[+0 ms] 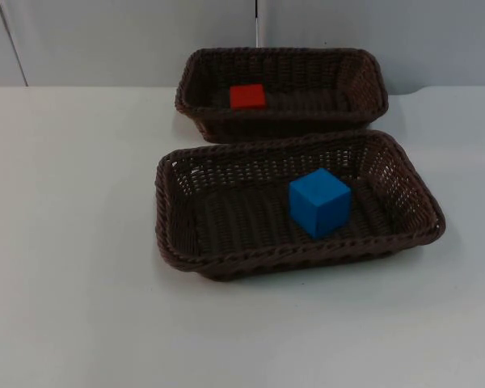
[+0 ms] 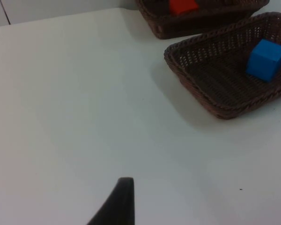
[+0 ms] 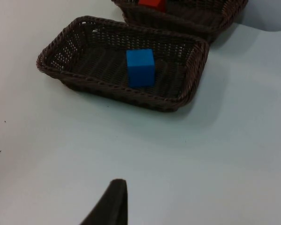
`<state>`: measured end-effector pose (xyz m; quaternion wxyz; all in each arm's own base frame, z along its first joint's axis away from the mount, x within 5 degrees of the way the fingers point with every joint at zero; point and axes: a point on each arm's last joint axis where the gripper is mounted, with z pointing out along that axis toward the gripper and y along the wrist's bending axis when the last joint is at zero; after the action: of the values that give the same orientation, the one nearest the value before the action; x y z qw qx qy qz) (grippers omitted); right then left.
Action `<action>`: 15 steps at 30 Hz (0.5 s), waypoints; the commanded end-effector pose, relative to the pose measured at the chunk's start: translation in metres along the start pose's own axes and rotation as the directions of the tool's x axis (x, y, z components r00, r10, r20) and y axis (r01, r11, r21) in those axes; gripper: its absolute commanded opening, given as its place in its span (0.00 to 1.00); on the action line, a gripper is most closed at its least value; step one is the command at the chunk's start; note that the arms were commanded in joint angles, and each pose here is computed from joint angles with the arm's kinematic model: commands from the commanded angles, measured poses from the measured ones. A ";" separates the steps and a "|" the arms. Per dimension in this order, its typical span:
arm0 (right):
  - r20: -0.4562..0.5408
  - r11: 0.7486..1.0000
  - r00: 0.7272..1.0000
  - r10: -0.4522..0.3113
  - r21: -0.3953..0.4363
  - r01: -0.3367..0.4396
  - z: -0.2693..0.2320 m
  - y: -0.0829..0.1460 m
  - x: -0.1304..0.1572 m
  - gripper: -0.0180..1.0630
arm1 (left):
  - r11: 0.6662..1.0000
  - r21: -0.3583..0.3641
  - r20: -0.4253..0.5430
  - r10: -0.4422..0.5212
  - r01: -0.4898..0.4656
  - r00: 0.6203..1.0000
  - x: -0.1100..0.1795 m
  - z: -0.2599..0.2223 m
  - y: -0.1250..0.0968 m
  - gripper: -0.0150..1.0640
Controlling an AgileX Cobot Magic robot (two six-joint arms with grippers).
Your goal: Pick up one cube with the left hand and place it into the upper basket. Pick up one cube with the right hand and place it into the lower basket.
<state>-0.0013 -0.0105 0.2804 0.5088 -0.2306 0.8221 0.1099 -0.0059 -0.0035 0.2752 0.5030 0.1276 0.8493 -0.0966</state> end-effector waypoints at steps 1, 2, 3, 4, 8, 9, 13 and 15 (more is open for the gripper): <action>0.002 1.000 1.000 0.004 0.004 -0.004 0.000 0.000 0.001 0.99 | 1.000 0.006 0.005 -0.010 0.009 1.000 0.000 0.000 0.000 0.99; 0.002 1.000 1.000 0.004 0.004 -0.004 0.000 0.000 0.001 0.99 | 1.000 0.006 0.005 -0.010 0.009 1.000 0.000 0.000 0.000 0.99; 0.002 1.000 1.000 0.004 0.004 -0.004 0.000 0.000 0.001 0.99 | 1.000 0.006 0.005 -0.010 0.009 1.000 0.000 0.000 0.000 0.99; 0.002 1.000 1.000 0.004 0.004 -0.004 0.000 0.000 0.001 0.99 | 1.000 0.006 0.005 -0.010 0.009 1.000 0.000 0.000 0.000 0.99; 0.002 1.000 1.000 0.004 0.004 -0.004 0.000 0.000 0.001 0.99 | 1.000 0.006 0.005 -0.010 0.009 1.000 0.000 0.000 0.000 0.99; 0.002 1.000 1.000 0.004 0.004 -0.004 0.000 0.000 0.001 0.99 | 1.000 0.006 0.005 -0.010 0.009 1.000 0.000 0.000 0.000 0.99; 0.002 1.000 1.000 0.004 0.004 -0.004 0.000 0.000 0.001 0.99 | 1.000 0.006 0.005 -0.010 0.009 1.000 0.000 0.000 0.000 0.99; 0.002 1.000 1.000 0.004 0.004 -0.004 0.000 0.000 0.001 0.99 | 1.000 0.006 0.005 -0.010 0.009 1.000 0.000 0.000 0.000 0.99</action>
<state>-0.0013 -0.0105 0.2804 0.5088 -0.2306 0.8221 0.1099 -0.0059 -0.0035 0.2752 0.5030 0.1276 0.8493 -0.0966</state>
